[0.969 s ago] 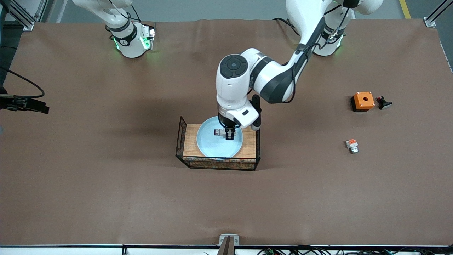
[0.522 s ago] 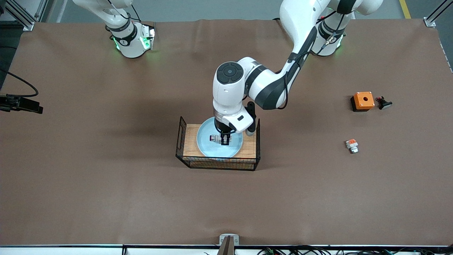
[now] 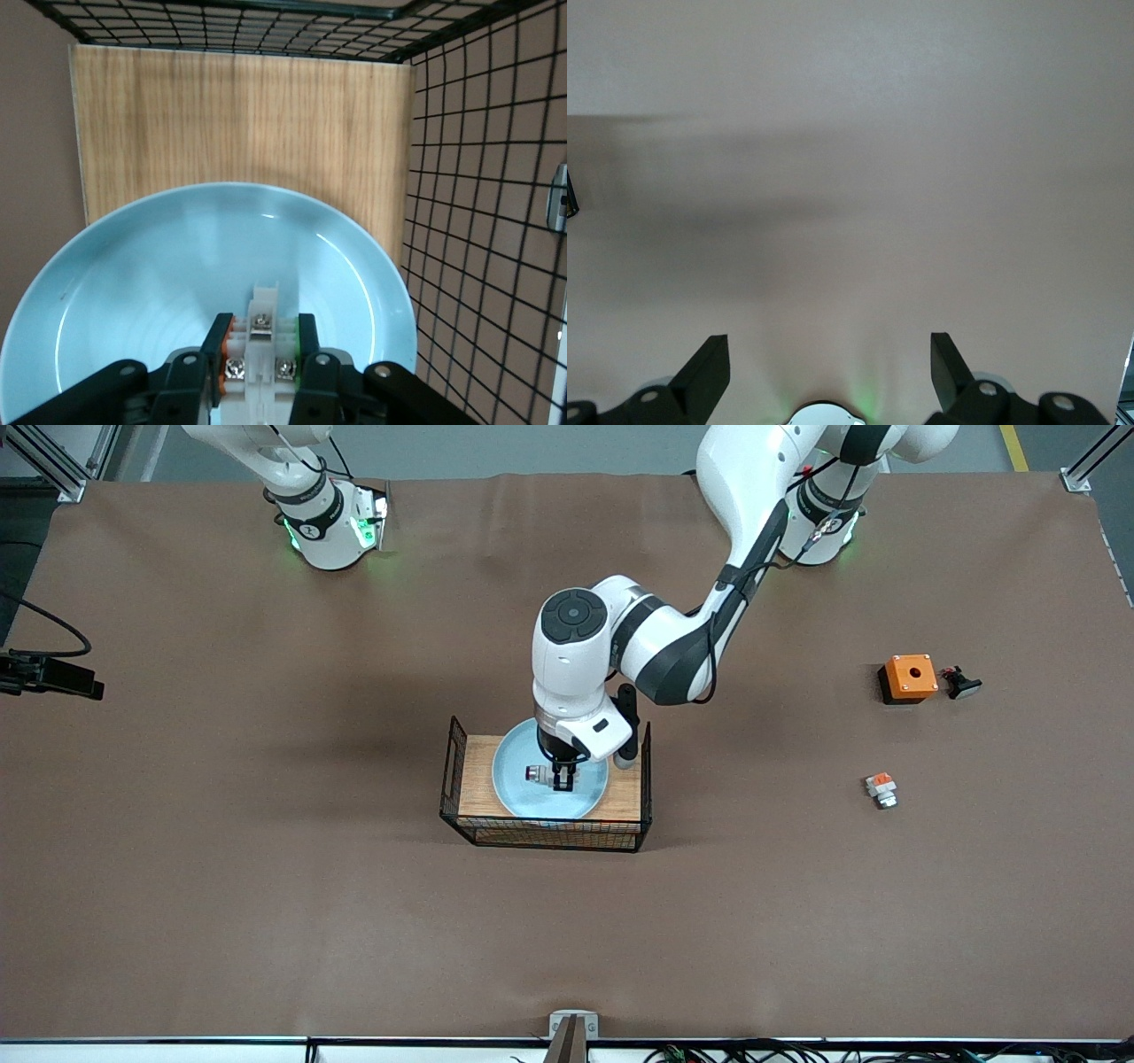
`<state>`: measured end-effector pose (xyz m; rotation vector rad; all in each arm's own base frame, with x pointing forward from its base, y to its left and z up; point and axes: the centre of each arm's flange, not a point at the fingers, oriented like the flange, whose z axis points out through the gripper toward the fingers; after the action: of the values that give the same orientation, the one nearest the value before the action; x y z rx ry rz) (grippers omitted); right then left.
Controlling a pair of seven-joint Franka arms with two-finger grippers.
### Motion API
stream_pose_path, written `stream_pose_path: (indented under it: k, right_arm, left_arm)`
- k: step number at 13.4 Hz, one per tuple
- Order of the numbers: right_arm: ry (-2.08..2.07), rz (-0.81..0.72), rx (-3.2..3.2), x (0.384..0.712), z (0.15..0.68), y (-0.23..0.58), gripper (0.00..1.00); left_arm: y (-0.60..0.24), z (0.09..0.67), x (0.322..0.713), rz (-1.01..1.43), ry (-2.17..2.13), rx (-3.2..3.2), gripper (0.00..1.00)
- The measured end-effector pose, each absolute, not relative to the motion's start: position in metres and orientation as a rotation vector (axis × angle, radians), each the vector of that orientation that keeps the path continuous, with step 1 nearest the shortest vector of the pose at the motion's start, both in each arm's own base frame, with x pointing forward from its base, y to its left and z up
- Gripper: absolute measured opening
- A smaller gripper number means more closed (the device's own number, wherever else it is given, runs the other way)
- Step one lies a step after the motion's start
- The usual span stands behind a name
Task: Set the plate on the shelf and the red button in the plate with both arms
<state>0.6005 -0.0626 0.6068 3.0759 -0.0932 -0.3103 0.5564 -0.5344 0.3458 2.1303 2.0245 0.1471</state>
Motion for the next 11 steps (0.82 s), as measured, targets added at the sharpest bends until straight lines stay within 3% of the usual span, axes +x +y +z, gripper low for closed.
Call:
stream_pose_path:
  k: [2,4,8,11]
  right_arm:
    - [-0.093,-0.297,3.078,0.597,0.613,-0.062,1.0]
    - [-0.092,-0.243,3.084,0.584,0.627,-0.062,1.0]
    - [-0.084,-0.112,3.1,0.535,0.649,-0.06,1.0]
    - [-0.074,-0.067,3.105,0.512,0.649,-0.057,1.0]
  left_arm:
    - [-0.535,0.343,0.556,0.147,2.026,2.133,0.37]
    - [-0.535,0.345,0.557,0.148,2.023,2.129,0.53]
    - [-0.532,0.364,0.565,0.159,2.008,2.093,0.97]
    - [-0.513,0.415,0.58,0.189,1.995,2.015,1.0]
